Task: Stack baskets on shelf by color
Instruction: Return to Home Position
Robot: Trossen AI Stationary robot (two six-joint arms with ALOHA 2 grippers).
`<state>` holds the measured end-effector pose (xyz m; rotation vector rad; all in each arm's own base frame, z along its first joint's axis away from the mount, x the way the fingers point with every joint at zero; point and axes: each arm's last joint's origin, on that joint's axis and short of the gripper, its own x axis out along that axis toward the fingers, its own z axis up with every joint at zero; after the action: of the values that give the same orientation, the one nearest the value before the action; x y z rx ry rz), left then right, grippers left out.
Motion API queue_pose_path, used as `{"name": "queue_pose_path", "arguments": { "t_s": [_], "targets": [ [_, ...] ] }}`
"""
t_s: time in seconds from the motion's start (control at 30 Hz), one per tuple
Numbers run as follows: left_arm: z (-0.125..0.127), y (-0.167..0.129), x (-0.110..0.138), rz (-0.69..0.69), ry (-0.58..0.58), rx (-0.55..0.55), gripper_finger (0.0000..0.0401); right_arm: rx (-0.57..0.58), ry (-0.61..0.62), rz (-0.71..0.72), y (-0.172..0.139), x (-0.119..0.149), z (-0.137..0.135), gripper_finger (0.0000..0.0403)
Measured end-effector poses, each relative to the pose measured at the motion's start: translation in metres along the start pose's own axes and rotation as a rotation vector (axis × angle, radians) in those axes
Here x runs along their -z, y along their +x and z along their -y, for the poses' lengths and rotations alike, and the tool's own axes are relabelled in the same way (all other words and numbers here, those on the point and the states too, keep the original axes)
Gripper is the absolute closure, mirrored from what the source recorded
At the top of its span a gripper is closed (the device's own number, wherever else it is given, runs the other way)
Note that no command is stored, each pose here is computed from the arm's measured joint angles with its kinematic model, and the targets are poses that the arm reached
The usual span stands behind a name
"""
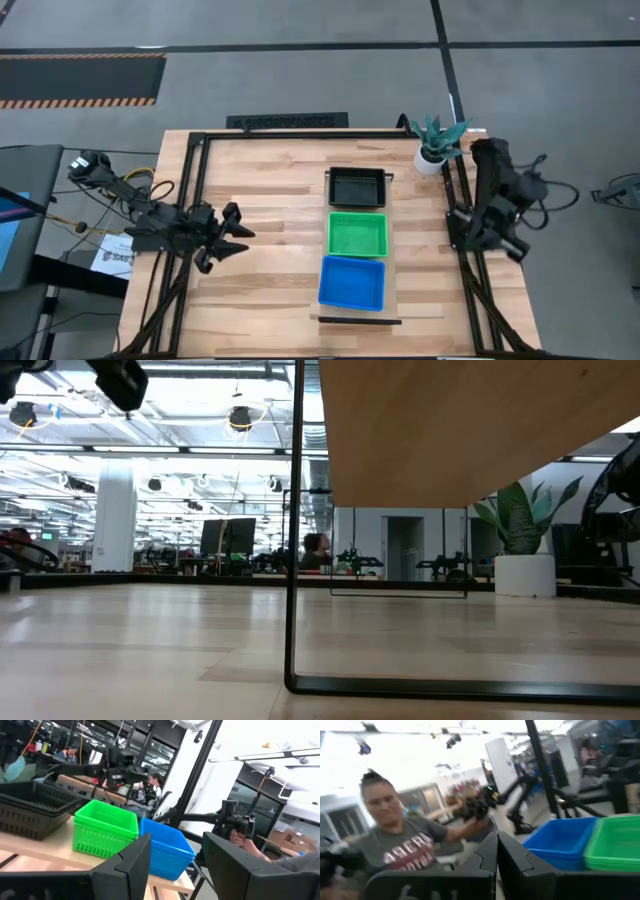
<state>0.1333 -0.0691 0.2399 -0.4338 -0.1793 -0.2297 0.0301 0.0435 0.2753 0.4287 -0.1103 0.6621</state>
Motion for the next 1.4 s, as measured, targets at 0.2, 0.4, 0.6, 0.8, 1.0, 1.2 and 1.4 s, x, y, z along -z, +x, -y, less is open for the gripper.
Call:
{"name": "queue_pose_path", "arguments": {
  "t_s": [0.2, 0.4, 0.6, 0.8, 1.0, 1.2, 1.4],
  "targets": [
    [-0.003, -0.004, 0.004, -0.01, 0.013, 0.0, 0.0234, -0.137, 0.0, 0.123, 0.008, 0.045, -0.001, 0.0369],
    [0.0, -0.005, 0.006, -0.046, 0.092, 0.099, 0.0234, -0.233, -0.009, 0.161, 0.007, 0.07, 0.001, 0.0369],
    [-0.009, -0.025, 0.022, -0.074, 0.115, 0.305, 0.0234, -0.407, -0.11, 0.134, 0.006, 0.074, -0.003, 0.0369],
    [-0.021, -0.044, 0.036, -0.115, 0.059, 0.294, 0.0234, -0.43, -0.239, 0.019, 0.007, 0.088, -0.002, 0.0369],
    [-0.021, -0.054, 0.031, -0.105, 0.062, 0.384, 0.0234, -0.261, -0.289, -0.107, 0.011, 0.101, 0.008, 0.0369],
    [-0.027, -0.064, 0.036, -0.176, 0.076, 0.347, 0.0234, 0.092, -0.315, -0.146, 0.015, 0.106, 0.027, 0.0367],
    [-0.028, -0.067, 0.044, -0.258, 0.169, 0.396, 0.0234, 0.224, -0.349, -0.111, 0.019, 0.101, 0.04, 0.0356]
  ]
}}
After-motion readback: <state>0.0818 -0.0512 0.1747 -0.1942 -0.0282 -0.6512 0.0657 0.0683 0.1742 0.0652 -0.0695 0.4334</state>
